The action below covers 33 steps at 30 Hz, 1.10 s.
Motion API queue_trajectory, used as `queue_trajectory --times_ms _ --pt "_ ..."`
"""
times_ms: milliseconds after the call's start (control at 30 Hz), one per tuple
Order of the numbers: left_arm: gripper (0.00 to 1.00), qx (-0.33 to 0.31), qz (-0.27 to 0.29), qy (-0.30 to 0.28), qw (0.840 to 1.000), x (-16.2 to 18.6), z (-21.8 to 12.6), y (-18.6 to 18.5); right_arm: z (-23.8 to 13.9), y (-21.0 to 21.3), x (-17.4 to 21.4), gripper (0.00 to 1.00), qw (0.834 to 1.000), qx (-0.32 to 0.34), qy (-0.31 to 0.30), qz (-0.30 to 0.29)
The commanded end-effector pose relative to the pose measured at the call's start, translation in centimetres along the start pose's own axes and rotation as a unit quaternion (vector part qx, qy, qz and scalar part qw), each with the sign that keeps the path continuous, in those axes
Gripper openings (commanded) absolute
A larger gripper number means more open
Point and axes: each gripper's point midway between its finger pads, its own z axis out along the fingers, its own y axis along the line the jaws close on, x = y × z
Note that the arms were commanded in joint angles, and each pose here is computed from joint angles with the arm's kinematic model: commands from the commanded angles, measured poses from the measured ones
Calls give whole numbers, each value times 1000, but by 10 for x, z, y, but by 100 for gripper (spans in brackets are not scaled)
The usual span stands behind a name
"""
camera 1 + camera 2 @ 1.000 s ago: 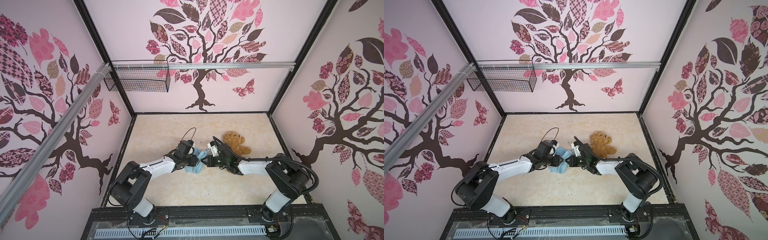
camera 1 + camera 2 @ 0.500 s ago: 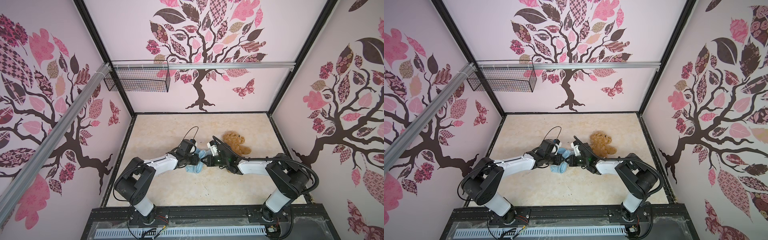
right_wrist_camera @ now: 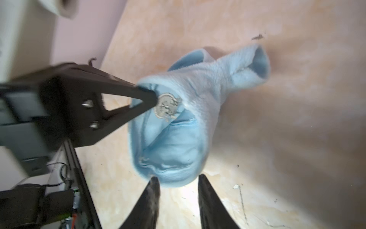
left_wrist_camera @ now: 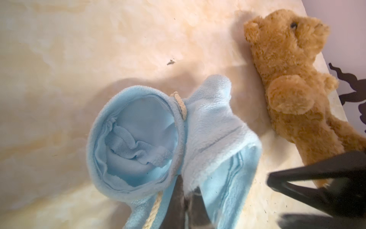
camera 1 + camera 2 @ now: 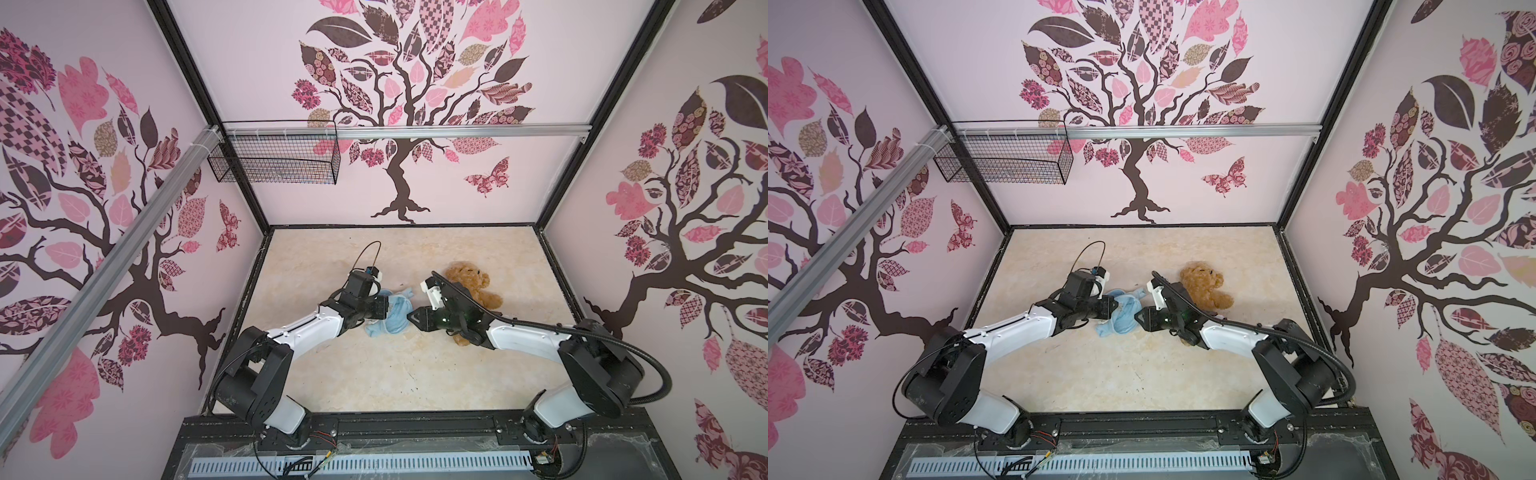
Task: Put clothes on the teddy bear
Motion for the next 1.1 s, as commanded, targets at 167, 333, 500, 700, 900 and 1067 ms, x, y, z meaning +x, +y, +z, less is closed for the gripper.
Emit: queue_trajectory --times_ms 167,333,500,700,900,1067 --pt "0 3 -21 -5 1000 -3 -3 9 -76 -38 -78 74 983 138 -110 -48" --pt "0 12 -29 -4 999 -1 -3 7 -116 -126 -108 100 952 262 -158 13" --pt "0 19 -31 -4 999 0 -5 4 -115 -184 -118 100 926 345 -146 39" --pt "0 31 -34 -6 999 -2 -9 -1 -82 -218 -108 99 920 372 -107 57" --pt "0 37 -36 -9 999 -4 -10 -3 -53 -245 -100 100 916 385 -80 72" --pt "0 39 -44 -8 998 -3 -10 -4 -26 -257 -93 95 925 369 -53 77"
